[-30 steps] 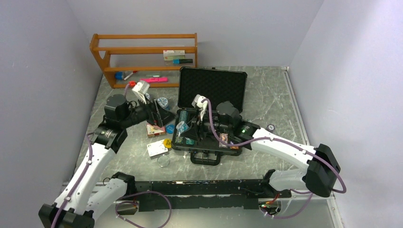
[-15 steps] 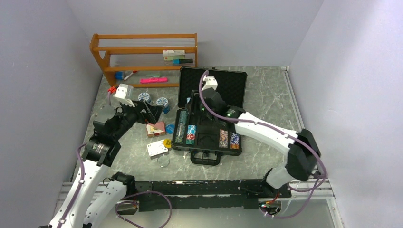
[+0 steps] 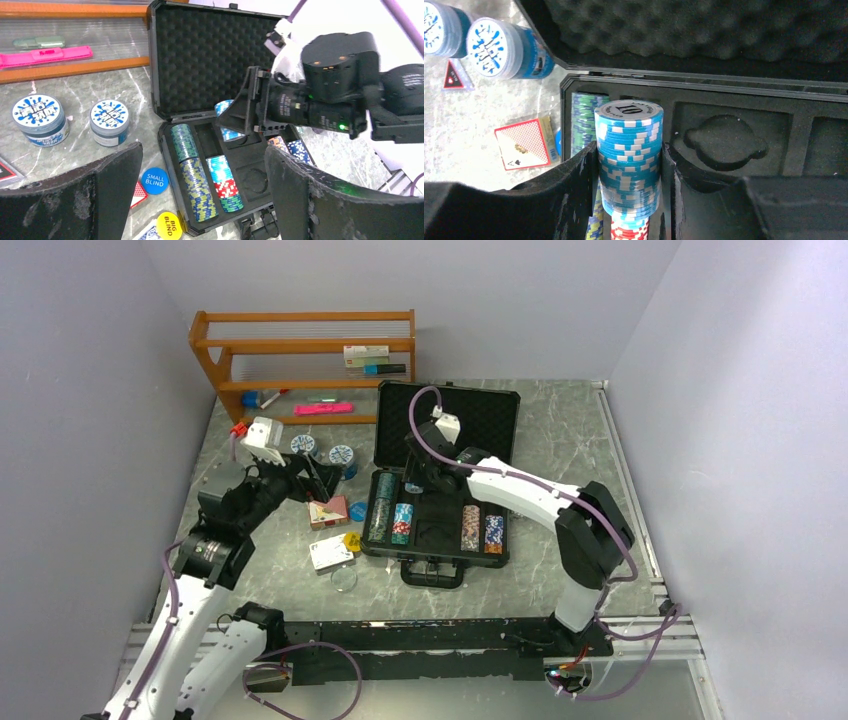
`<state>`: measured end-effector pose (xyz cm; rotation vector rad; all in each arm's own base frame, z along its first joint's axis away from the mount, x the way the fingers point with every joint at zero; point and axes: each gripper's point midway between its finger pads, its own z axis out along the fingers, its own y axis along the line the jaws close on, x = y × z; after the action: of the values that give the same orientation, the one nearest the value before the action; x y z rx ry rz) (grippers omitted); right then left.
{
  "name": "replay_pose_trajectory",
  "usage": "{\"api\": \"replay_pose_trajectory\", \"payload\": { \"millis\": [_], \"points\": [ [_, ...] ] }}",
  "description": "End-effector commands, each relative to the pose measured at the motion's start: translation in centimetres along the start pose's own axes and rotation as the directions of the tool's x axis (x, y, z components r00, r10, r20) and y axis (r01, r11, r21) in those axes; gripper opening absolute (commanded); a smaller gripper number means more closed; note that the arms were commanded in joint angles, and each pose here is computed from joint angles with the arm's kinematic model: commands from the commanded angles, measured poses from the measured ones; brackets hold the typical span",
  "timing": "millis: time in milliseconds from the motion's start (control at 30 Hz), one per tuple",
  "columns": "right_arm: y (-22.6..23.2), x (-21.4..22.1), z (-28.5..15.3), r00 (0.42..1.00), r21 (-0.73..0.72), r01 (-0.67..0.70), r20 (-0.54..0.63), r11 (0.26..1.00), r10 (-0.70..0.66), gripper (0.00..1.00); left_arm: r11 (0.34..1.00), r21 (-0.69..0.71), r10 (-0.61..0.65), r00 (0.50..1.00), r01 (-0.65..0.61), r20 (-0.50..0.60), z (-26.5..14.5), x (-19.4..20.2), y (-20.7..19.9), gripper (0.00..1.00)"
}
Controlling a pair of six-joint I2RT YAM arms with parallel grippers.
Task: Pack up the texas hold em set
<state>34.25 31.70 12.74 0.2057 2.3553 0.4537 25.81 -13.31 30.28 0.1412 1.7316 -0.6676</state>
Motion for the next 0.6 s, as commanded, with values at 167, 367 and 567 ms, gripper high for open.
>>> {"api": "replay_pose_trajectory", "payload": {
  "millis": [167,367,567],
  "points": [
    [2.2,-1.8,1.7,0.995,-0.027,-0.102,0.018,0.994,0.102,0.0,0.993,0.102,0.048,0.998,-0.051,0.032,-0.7,-1.0,-1.9,0.97],
    [2.0,-0.8,3.0,0.993,-0.019,-0.115,-0.016,0.993,0.115,0.0,0.994,0.096,0.052,0.998,-0.055,0.03,-0.8,-0.9,-1.8,0.96],
    [1.8,0.8,3.6,0.987,-0.003,-0.14,-0.078,0.99,0.14,0.0,0.989,0.134,0.06,0.998,-0.064,0.032,-0.9,-0.6,-2.4,0.96]
  ]
}}
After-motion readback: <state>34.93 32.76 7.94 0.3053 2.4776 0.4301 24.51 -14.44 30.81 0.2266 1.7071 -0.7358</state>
